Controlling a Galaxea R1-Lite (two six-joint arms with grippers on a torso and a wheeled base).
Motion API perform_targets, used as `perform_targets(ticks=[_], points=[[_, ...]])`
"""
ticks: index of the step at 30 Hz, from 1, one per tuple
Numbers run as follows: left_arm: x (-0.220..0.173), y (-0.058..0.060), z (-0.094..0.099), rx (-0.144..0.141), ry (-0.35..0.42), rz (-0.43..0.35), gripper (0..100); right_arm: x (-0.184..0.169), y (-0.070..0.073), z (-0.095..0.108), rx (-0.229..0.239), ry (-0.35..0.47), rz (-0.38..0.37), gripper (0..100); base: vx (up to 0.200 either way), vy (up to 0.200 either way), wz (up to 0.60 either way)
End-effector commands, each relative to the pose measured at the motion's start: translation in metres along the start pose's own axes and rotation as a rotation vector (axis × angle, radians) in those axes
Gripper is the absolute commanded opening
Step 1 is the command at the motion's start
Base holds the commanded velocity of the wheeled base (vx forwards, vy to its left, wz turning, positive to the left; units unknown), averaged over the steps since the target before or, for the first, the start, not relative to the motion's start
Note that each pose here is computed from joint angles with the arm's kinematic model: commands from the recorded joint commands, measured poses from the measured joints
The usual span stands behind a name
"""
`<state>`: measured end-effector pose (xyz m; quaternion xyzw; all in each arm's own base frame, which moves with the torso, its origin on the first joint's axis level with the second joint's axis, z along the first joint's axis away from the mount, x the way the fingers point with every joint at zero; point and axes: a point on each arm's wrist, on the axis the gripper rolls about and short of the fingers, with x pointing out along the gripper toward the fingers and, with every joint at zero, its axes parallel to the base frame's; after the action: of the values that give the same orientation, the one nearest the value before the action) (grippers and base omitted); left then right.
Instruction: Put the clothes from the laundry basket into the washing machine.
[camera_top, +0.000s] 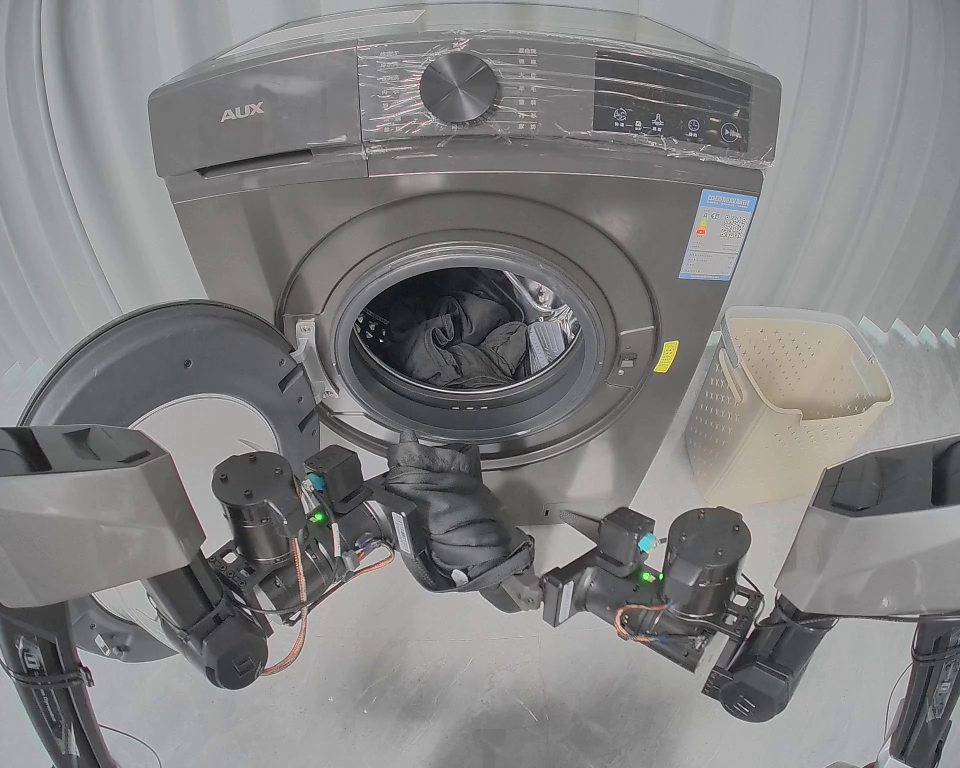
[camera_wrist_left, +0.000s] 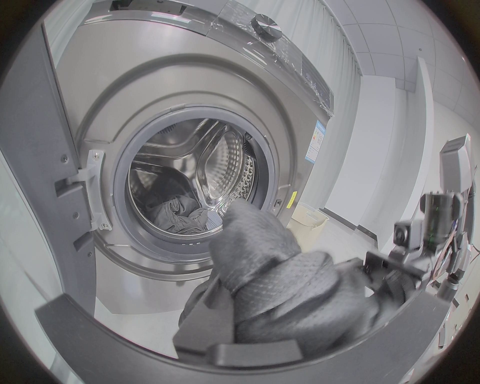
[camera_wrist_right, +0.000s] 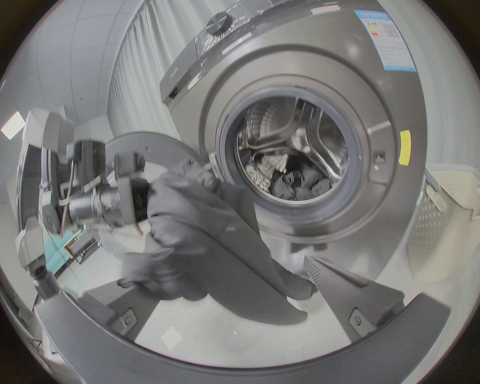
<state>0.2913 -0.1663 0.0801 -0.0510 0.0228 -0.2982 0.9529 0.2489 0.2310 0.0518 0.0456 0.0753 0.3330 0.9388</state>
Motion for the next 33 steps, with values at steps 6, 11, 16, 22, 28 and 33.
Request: perform_targets(ticks=[6, 11, 16, 22, 28, 33], points=[[-0.045, -0.014, 0.031, 0.003, -0.04, -0.034, 0, -0.045, 0.003, -0.028, -0.047, 0.201, 0.08, 100, 0.0, 0.0, 0.0], [-0.06, -0.017, 0.036, -0.003, -0.039, -0.042, 0, -0.066, 0.007, -0.028, -0.063, 0.247, 0.135, 100, 0.0, 0.0, 0.0], [-0.063, -0.018, 0.039, 0.001, -0.047, -0.043, 0, -0.076, -0.002, -0.018, -0.061, 0.226, 0.092, 100, 0.0, 0.0, 0.0], [-0.066, -0.016, 0.042, -0.001, -0.057, -0.031, 0, -0.067, -0.02, 0.019, -0.042, 0.052, 0.018, 100, 0.0, 0.0, 0.0], [-0.081, -0.018, 0.041, 0.005, -0.038, -0.029, 0, -0.063, -0.043, 0.031, -0.032, -0.002, -0.063, 100, 0.0, 0.0, 0.0], [-0.084, -0.017, 0.04, 0.009, -0.031, -0.017, 0, -0.065, -0.061, 0.035, -0.027, -0.017, -0.124, 100, 0.0, 0.0, 0.0]])
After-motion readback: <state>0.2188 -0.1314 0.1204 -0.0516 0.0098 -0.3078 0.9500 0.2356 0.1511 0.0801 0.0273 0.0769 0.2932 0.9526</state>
